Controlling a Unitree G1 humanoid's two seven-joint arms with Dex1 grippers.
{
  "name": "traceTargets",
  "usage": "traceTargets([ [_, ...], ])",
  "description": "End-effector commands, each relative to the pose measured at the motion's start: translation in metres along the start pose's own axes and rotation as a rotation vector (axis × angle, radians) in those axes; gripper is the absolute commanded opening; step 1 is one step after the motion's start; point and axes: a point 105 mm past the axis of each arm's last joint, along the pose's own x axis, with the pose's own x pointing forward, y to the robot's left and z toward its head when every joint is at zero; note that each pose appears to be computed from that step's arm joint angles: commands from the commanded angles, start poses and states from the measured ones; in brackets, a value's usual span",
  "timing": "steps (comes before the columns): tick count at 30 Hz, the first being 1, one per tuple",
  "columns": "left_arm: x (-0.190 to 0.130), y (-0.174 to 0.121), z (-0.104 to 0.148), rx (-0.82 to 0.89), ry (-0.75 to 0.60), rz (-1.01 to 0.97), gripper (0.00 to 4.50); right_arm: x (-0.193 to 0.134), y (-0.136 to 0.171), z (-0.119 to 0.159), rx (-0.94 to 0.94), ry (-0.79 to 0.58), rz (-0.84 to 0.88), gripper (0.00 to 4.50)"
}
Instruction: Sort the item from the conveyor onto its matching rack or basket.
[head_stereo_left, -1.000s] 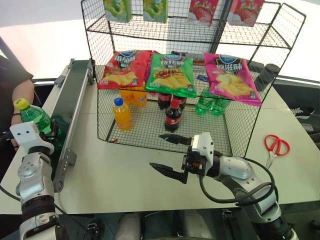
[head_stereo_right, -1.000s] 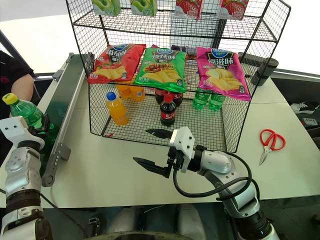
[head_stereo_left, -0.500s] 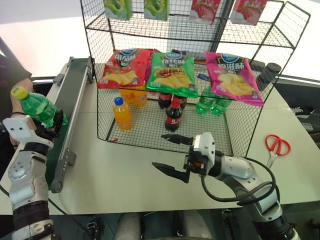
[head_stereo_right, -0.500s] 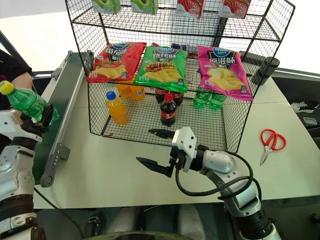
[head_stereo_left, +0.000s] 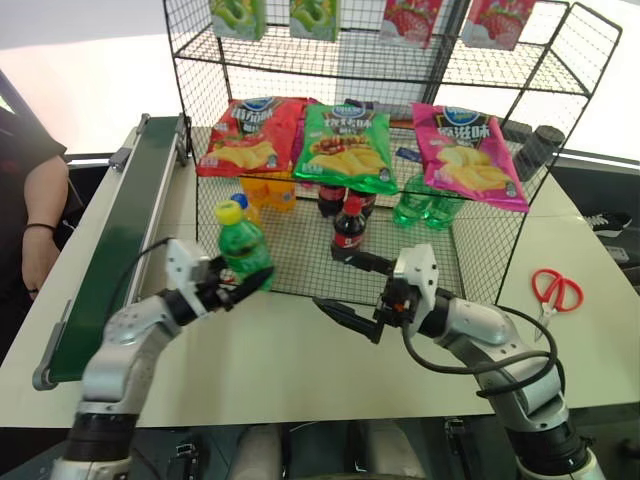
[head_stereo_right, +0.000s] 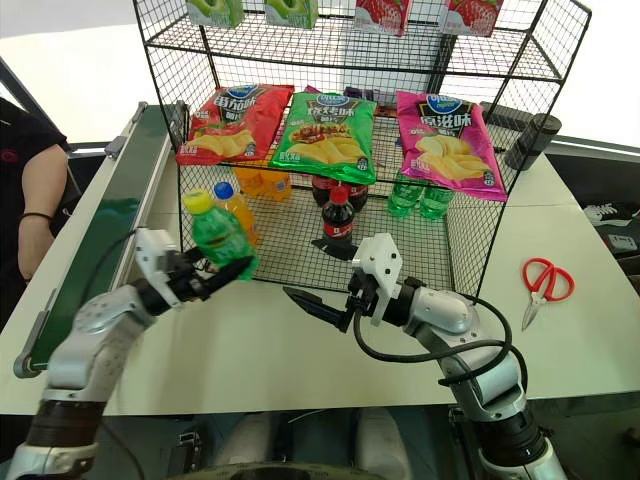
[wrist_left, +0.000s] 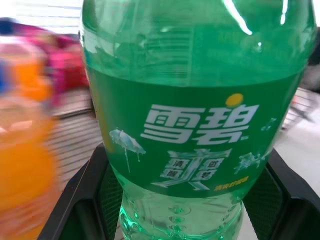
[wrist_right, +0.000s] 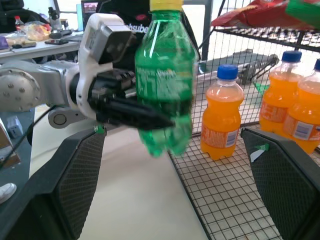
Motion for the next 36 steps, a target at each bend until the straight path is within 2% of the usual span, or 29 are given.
traceTargets([
  [1, 0.019, -0.015, 0.011, 0.082, -0.053, -0.130, 2.70, 0.005, 0.001, 0.013, -0.039, -0.033, -0.004, 4.50],
  [10, 0.044, -0.046, 0.004, 0.121, -0.071, -0.340, 2.70, 0.007, -0.004, 0.016, -0.005, -0.051, -0.065, 4.50],
  [21, 0.053, -0.058, 0.006, 0.154, -0.084, -0.407, 2.70, 0.005, -0.005, 0.011, 0.050, -0.035, -0.062, 4.50],
  [24, 0.055, -0.057, 0.008, 0.165, -0.089, -0.406, 2.70, 0.004, -0.004, 0.008, 0.070, -0.030, -0.055, 3.67],
  [25, 0.055, -0.057, 0.008, 0.167, -0.089, -0.406, 2.70, 0.003, -0.004, 0.008, 0.073, -0.029, -0.053, 3.24],
  [26, 0.055, -0.057, 0.008, 0.167, -0.089, -0.404, 2.70, 0.003, -0.003, 0.008, 0.075, -0.028, -0.051, 3.09],
  [28, 0.056, -0.056, 0.008, 0.149, -0.087, -0.407, 2.70, 0.003, -0.004, 0.007, 0.068, -0.025, -0.056, 3.09],
  [30, 0.056, -0.056, 0.007, 0.129, -0.084, -0.409, 3.72, 0.003, -0.004, 0.007, 0.060, -0.023, -0.062, 3.09],
  [32, 0.056, -0.055, 0.006, 0.113, -0.075, -0.409, 4.49, 0.003, -0.006, 0.007, 0.052, -0.025, -0.074, 3.09],
  [36, 0.047, -0.045, -0.005, 0.137, -0.015, -0.356, 4.49, -0.006, -0.020, 0.012, 0.012, -0.049, -0.159, 3.09],
])
